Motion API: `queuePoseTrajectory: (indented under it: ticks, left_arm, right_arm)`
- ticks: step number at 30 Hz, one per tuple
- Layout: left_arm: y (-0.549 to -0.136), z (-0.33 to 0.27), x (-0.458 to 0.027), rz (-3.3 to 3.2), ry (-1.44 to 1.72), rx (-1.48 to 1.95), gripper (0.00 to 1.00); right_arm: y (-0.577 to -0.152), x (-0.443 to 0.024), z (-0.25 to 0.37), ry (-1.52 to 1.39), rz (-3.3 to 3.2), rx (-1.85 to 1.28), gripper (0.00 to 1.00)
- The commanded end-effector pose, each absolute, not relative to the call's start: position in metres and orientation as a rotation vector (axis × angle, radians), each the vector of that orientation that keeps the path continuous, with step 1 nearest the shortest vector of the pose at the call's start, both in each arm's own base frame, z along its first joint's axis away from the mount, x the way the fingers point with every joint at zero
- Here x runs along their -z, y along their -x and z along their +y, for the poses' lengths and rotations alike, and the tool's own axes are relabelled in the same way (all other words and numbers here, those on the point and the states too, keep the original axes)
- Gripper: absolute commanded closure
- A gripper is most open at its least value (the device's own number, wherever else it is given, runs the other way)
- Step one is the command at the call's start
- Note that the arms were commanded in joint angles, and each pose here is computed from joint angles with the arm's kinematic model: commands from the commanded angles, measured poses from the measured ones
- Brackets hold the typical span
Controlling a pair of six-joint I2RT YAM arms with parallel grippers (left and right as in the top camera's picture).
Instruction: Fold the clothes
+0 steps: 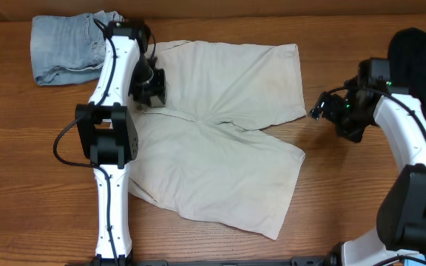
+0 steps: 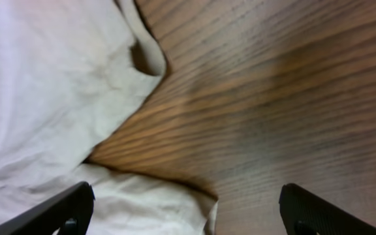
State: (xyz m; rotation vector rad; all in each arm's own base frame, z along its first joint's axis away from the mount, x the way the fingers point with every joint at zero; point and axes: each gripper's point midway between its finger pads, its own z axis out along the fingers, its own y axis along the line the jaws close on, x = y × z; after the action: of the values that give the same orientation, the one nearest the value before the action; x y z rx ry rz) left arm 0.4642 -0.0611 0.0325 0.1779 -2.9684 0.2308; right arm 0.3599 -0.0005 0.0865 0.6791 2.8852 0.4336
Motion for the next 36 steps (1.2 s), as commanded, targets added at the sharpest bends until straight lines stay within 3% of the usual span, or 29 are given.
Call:
queuePoseTrajectory:
  ticks: [1,3,12,15,17,23,29,36]
  left_arm:
    - [-0.489,-0.057,-0.1,-3.154,-0.174,-0.234,0.26]
    - [-0.498,-0.07,-0.149,-3.273,-0.109,-0.391,0.0]
    - [-0.446,-0.092,-0.322,-3.598,0.043,-0.584,0.0]
    - [-0.412,-0.088,-0.352,-3.678,0.069,-0.416,0.0]
    - [-0.386,-0.073,-0.359,-3.699,-0.083,-0.211,0.0]
    - [-0.312,-0.032,-0.329,-3.534,-0.552,0.021,0.0]
    - [-0.244,0.021,-0.261,-3.187,-1.2,0.099,0.0]
    - [-0.23,0.039,-0.172,-2.999,-1.456,-0.081,0.0]
  right_arm:
    - [-0.371,-0.16,0.001,-0.592,2.729,-0.45,0.04]
    - [-0.364,-0.189,0.002,-0.574,2.688,-0.45,0.02]
    - [-0.272,-0.273,0.016,-0.524,2.582,-0.461,0.0]
    - [-0.233,-0.282,0.025,-0.507,2.6,-0.469,0.0]
    - [-0.213,-0.284,0.03,-0.504,2.609,-0.475,0.0]
    - [-0.175,-0.266,0.036,-0.608,2.631,-0.505,0.0]
    - [-0.17,-0.22,0.039,-0.68,2.726,-0.526,0.0]
    - [-0.177,-0.178,0.052,-0.678,2.792,-0.638,0.0]
